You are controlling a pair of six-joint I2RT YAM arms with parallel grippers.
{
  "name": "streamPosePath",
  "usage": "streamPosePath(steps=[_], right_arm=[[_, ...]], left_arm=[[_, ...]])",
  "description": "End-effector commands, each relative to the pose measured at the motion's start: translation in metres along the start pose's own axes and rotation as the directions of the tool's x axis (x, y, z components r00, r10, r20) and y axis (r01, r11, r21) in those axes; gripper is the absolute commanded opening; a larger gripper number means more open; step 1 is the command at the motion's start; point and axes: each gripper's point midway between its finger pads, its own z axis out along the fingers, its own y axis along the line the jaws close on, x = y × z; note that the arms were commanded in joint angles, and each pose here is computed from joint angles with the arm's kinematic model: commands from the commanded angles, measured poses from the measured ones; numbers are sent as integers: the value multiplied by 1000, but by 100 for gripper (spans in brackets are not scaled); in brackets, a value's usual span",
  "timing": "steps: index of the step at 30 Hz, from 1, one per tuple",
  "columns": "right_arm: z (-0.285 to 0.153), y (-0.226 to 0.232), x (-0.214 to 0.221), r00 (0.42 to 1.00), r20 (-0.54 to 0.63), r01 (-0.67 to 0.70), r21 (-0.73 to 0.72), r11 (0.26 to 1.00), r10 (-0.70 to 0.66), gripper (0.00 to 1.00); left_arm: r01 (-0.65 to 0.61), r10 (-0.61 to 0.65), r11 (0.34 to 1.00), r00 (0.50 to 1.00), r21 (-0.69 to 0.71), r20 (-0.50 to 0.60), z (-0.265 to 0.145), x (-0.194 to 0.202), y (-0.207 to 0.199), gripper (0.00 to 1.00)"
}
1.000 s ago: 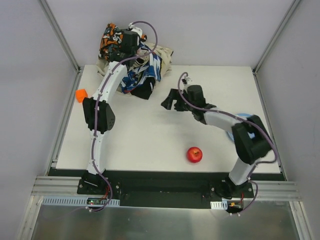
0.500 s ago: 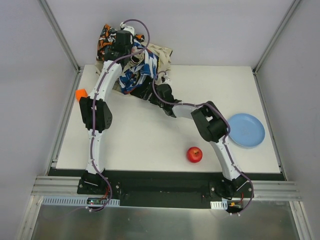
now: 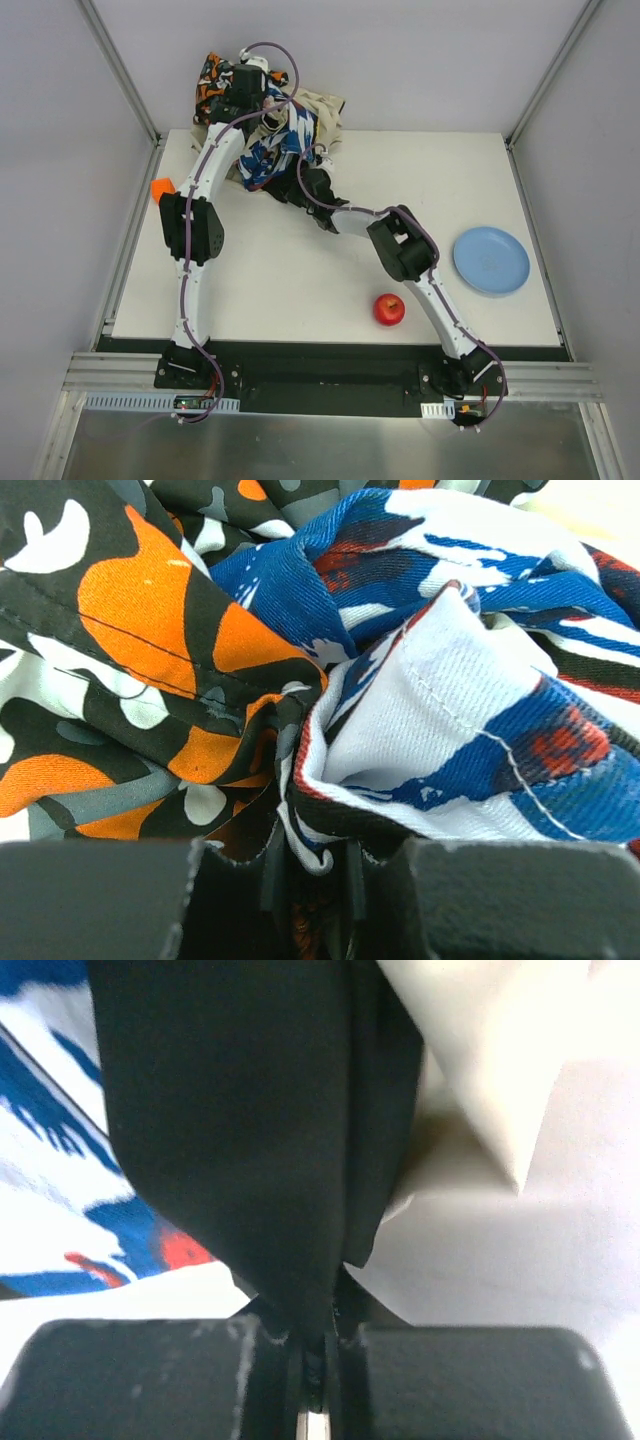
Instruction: Pick out a specific cloth from the pile
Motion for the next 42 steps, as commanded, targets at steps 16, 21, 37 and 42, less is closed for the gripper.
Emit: streamPosePath(steps=[16, 21, 37, 42], right_arm=[[-289, 185, -104, 856, 181, 510, -442, 738, -484, 1], [-360, 219, -136, 786, 292, 615, -462, 639, -545, 1], [-561, 247, -265, 493, 615, 816, -83, 572, -615, 0], [-600, 233, -305, 395, 654, 789, 119, 603, -645, 1]], left_arm=[[159, -171, 964, 985, -214, -38, 21, 47, 35, 0], [139, -164, 962, 982, -234, -94, 21, 66, 35, 0], [21, -87, 965, 966, -263, -242, 33, 114, 32, 0], [12, -82, 964, 964, -266, -253, 32, 116, 32, 0]])
